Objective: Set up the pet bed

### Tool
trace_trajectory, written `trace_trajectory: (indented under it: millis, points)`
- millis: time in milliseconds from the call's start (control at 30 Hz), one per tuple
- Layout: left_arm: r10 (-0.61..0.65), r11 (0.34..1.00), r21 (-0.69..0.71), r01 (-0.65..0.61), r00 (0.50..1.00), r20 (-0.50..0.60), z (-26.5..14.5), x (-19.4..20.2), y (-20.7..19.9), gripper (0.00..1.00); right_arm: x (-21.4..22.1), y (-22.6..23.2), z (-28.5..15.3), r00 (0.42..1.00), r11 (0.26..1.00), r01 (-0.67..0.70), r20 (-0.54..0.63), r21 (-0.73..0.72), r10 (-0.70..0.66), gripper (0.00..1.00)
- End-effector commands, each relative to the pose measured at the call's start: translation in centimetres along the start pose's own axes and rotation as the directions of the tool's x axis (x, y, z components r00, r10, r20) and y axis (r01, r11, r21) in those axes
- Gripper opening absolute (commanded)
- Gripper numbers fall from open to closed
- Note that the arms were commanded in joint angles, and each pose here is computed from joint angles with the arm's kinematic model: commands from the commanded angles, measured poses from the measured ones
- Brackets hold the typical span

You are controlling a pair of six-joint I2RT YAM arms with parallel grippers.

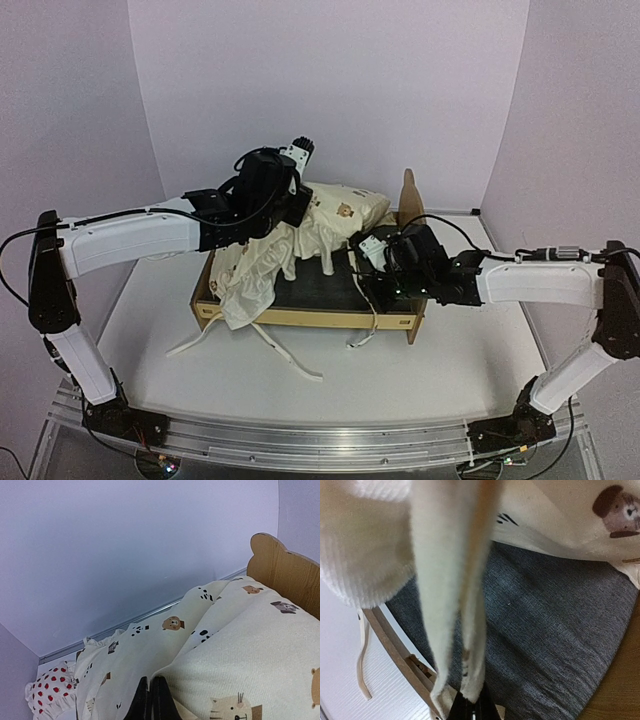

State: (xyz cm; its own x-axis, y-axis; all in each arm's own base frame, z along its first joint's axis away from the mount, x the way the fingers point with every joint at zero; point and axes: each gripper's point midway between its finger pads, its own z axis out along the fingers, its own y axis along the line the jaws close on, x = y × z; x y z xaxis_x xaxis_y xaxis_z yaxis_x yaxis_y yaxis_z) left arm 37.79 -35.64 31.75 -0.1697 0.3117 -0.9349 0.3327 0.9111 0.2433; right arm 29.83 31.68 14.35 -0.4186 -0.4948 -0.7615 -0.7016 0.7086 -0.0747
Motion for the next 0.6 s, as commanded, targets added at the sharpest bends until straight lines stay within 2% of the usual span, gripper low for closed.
trace_trajectory:
  millis: [0, 100, 333, 567]
  points:
    - [-0.076, 0.995, -0.061, 0.081, 0.994, 0.074, -2.2, -3.1, 3.5, 0.0, -2.0, 1.0, 0.9, 0.998, 0.997, -0.04, 0.04, -0.061, 0.043, 0.0]
    - [-0.08, 0.994, -0.063, 0.085, 0.994, 0.075, -2.4, -3.1, 3.8, 0.0, -2.3, 1.3, 0.7, 0.997, 0.995, -0.053, 0.043, -0.083, 0.057, 0.0]
    - [-0.073, 0.997, -0.014, 0.074, 0.995, 0.067, -2.3, -3.1, 3.0, 0.0, -2.1, -1.6, -3.9, 0.999, 0.997, -0.045, -0.026, 0.062, 0.046, 0.0]
    - [-0.09, 0.996, 0.027, 0.088, 0.992, 0.089, -2.8, -4.0, 2.6, 0.0, -4.5, -2.2, -9.0, 0.999, 0.998, -0.025, 0.023, 0.063, 0.024, 0.0]
